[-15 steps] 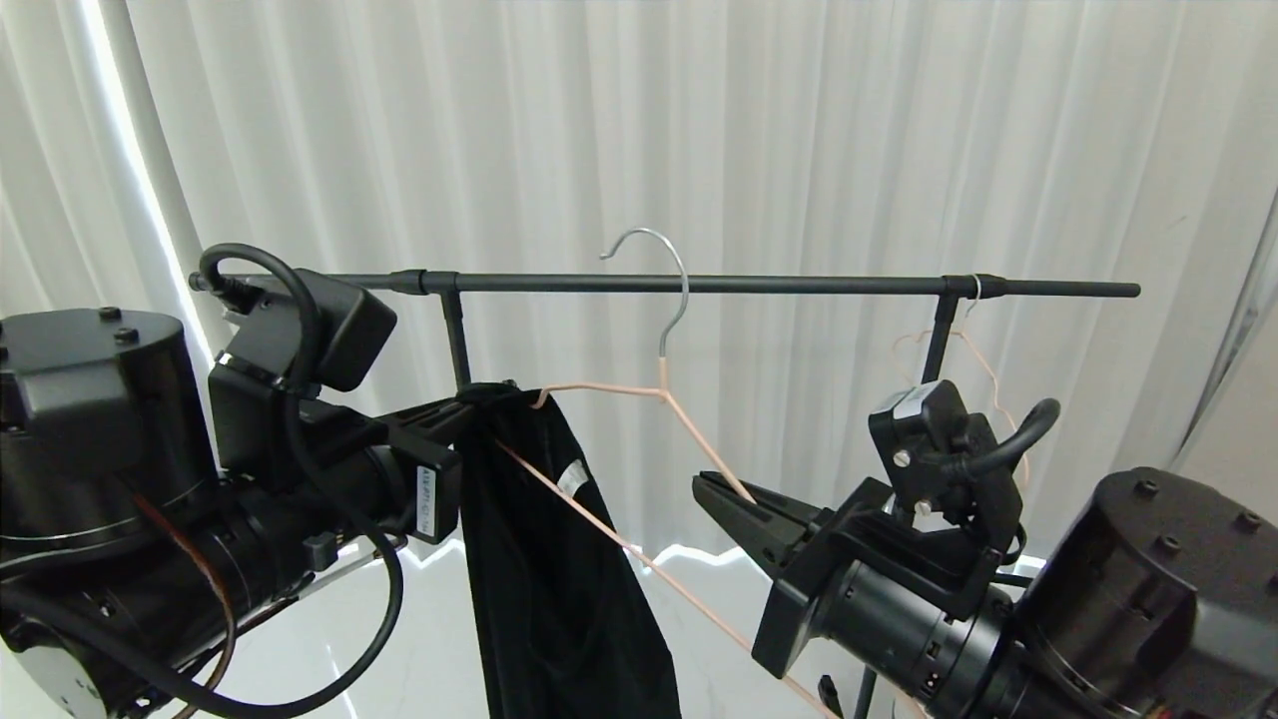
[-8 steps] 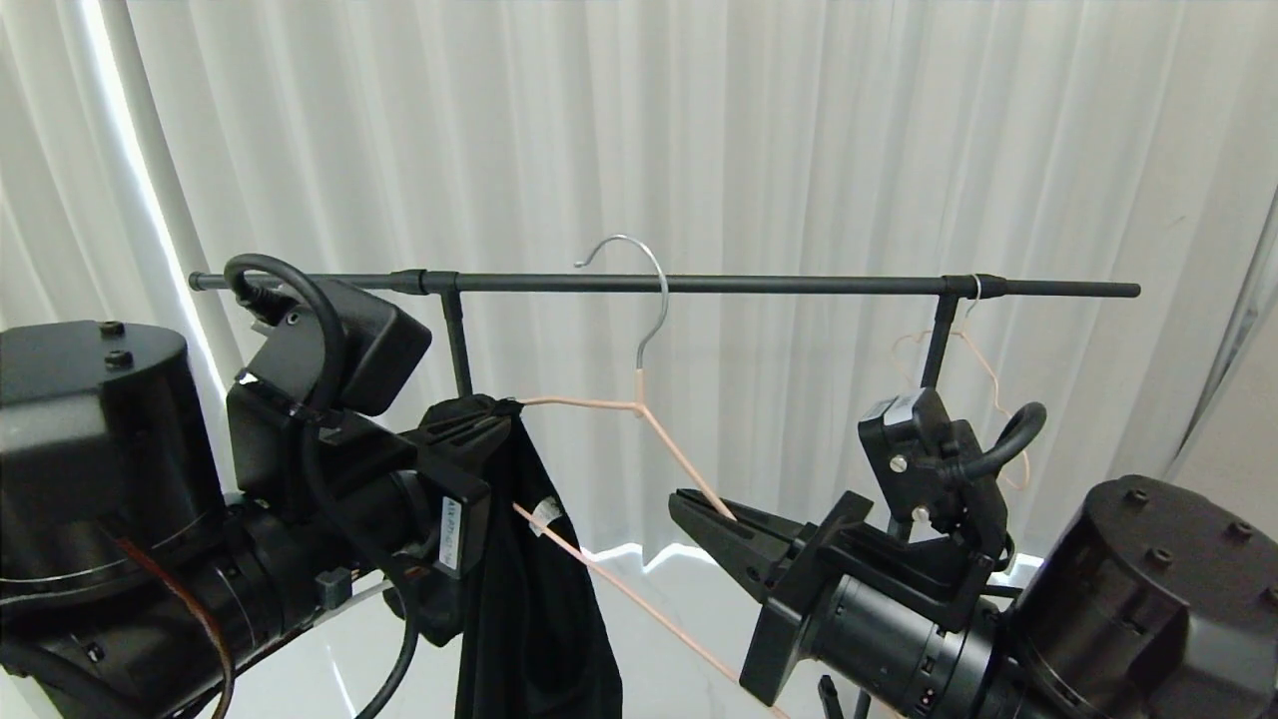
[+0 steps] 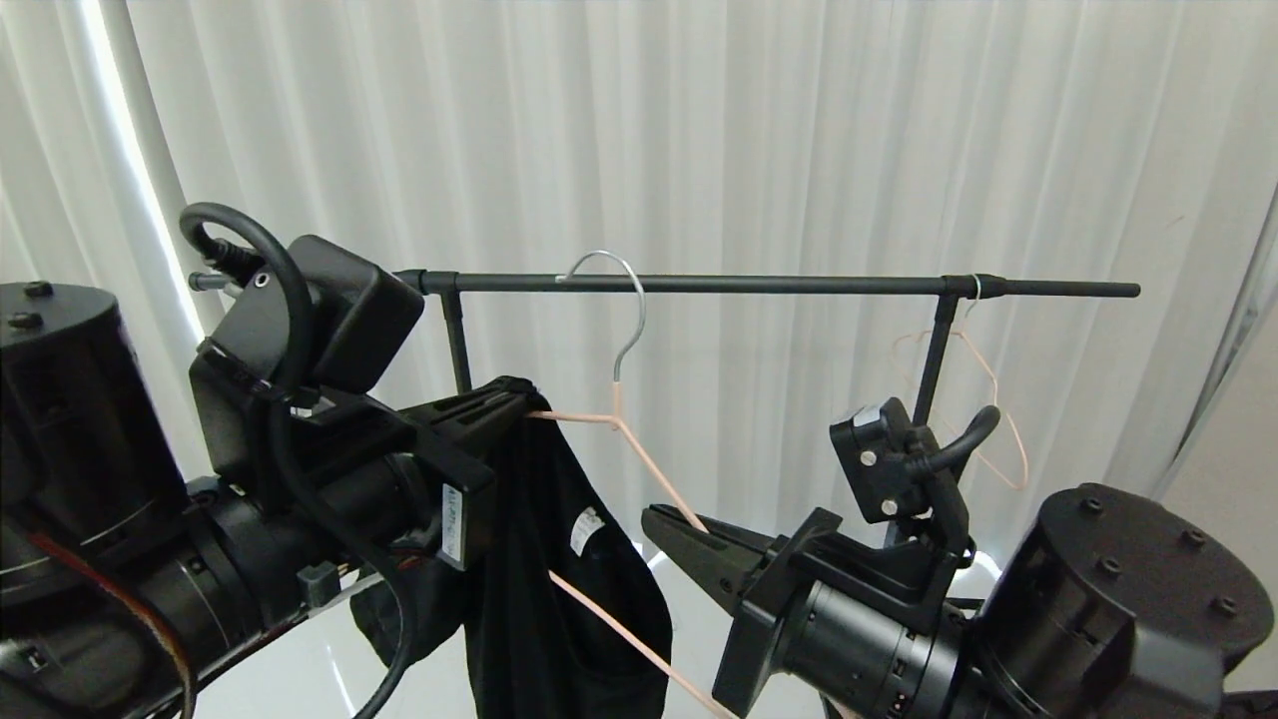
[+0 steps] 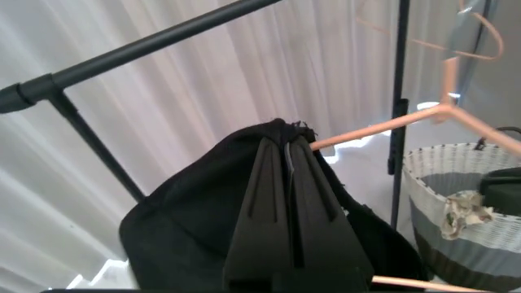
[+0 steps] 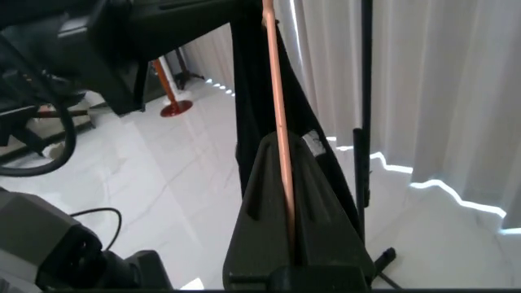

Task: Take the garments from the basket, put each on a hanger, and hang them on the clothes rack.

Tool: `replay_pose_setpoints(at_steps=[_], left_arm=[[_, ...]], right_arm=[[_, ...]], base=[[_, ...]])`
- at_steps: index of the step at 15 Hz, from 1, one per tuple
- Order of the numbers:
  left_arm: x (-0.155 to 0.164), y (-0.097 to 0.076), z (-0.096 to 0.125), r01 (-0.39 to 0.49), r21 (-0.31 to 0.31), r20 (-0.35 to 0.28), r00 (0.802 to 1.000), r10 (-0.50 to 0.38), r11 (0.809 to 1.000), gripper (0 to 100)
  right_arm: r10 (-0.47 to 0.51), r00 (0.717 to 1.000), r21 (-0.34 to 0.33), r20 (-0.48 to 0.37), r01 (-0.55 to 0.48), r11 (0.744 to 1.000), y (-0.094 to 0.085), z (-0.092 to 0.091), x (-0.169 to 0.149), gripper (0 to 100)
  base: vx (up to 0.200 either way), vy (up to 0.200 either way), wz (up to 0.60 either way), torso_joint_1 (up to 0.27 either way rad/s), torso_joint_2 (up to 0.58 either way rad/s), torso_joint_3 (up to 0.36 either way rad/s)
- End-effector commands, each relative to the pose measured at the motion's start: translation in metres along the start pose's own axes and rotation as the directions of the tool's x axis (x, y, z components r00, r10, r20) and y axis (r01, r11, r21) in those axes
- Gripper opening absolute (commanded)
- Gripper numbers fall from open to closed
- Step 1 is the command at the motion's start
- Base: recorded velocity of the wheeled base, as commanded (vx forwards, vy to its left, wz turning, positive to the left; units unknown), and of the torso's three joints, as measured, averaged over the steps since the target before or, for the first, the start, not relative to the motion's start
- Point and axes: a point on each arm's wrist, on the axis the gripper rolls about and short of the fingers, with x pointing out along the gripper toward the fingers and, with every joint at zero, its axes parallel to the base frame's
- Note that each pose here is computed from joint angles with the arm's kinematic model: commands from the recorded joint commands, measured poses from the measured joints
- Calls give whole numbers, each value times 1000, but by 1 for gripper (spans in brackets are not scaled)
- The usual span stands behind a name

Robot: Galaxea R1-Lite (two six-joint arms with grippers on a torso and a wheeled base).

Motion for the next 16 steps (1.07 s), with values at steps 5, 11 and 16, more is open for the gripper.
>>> replay_pose_setpoints(at_steps=[5, 11, 16], left_arm=[[-2, -11, 8, 51, 19, 30, 998, -51, 999, 0], [-6, -10, -2, 42, 84, 1, 999, -42, 996, 0], [1, -8, -9, 3, 103, -39, 999, 1, 995, 0]], right_arm=[[9, 1000, 2, 0, -9, 1000, 0, -4, 14, 0], [-66, 994, -13, 84, 67, 998, -22, 18, 22, 0], [-65, 990, -79, 125, 75, 994, -23, 29, 24, 0]], base=[[0, 0, 0, 0, 0, 0], [0, 0, 0, 0, 0, 0], [0, 0, 0, 0, 0, 0]])
